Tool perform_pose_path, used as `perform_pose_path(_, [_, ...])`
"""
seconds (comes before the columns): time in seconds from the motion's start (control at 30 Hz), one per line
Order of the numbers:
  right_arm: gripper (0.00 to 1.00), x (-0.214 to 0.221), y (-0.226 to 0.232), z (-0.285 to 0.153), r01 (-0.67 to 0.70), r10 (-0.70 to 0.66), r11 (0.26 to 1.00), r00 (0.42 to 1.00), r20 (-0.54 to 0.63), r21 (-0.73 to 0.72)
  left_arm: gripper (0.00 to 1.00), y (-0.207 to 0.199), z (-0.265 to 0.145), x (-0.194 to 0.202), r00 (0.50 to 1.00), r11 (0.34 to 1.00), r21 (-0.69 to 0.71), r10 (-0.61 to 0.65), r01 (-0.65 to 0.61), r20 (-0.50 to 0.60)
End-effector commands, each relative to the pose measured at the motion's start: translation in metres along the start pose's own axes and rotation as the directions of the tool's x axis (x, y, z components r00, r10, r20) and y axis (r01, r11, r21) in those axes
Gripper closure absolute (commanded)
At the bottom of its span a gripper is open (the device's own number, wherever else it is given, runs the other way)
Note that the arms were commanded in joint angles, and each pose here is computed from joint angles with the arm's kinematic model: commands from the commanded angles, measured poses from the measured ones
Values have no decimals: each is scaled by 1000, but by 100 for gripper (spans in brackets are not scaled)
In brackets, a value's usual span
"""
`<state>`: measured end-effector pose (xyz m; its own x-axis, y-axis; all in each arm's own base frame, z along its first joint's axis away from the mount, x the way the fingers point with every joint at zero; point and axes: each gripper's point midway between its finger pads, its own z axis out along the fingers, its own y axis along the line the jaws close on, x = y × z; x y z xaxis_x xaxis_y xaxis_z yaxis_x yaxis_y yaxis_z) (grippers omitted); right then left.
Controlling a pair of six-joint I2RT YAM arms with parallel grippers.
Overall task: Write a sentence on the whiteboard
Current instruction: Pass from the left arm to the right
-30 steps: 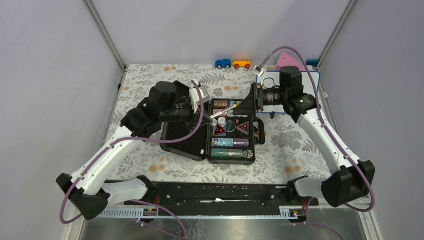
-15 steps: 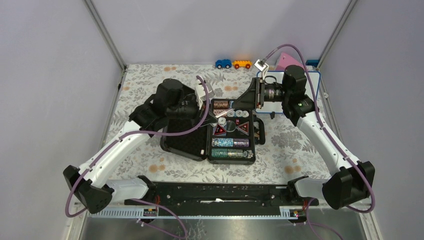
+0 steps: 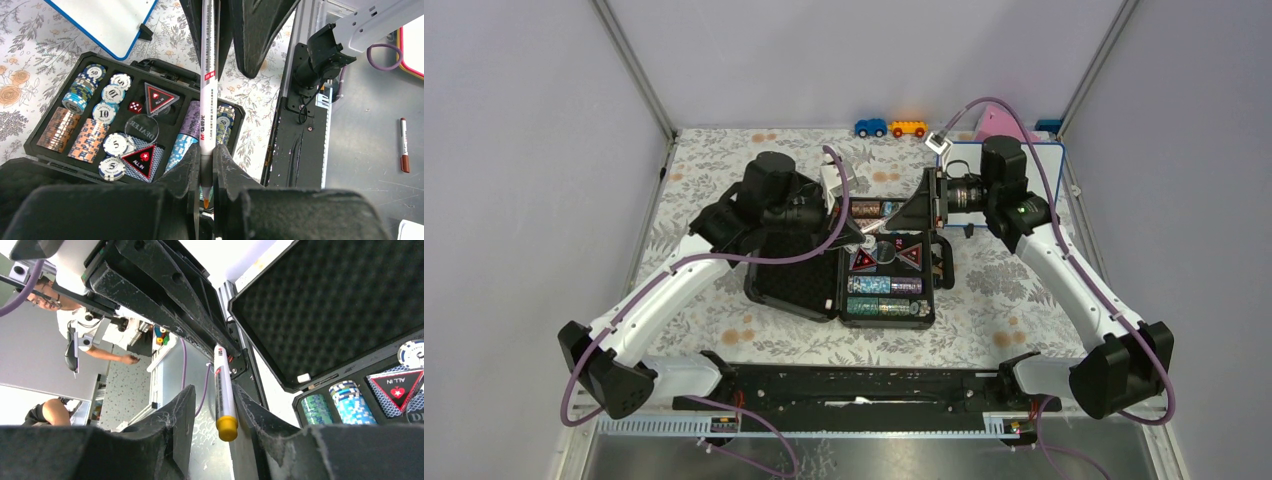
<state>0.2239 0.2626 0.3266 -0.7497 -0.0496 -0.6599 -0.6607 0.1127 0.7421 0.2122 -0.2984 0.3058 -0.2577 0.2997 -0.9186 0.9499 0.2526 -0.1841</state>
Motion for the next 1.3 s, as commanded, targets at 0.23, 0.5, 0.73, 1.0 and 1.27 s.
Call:
perform_pose_path(0.23, [59,-6,15,1,76,-77,997,997,-11,-22,100,-11,-2,-27,996,997,56,45,-49,71])
perform_pose_path(0.5, [60,-5,14,3,68,-68,997,997,-19,-29,100,-12,-2,-26,997,997,65,49,-53,66])
perform_pose_path(0.73, [65,-5,13,4,68,-69,997,997,-20,-28,100,-14,0,-24,997,996,75,45,-50,60])
perform_pose_path(1.0, [68,-2,15,7,66,-67,997,997,-37,-43,100,-15,1,-22,998,995,83,43,-47,55])
perform_pose_path(1.27, [68,-1,16,10,65,-67,997,997,-50,-52,100,-18,3,-22,997,994,95,52,-57,49])
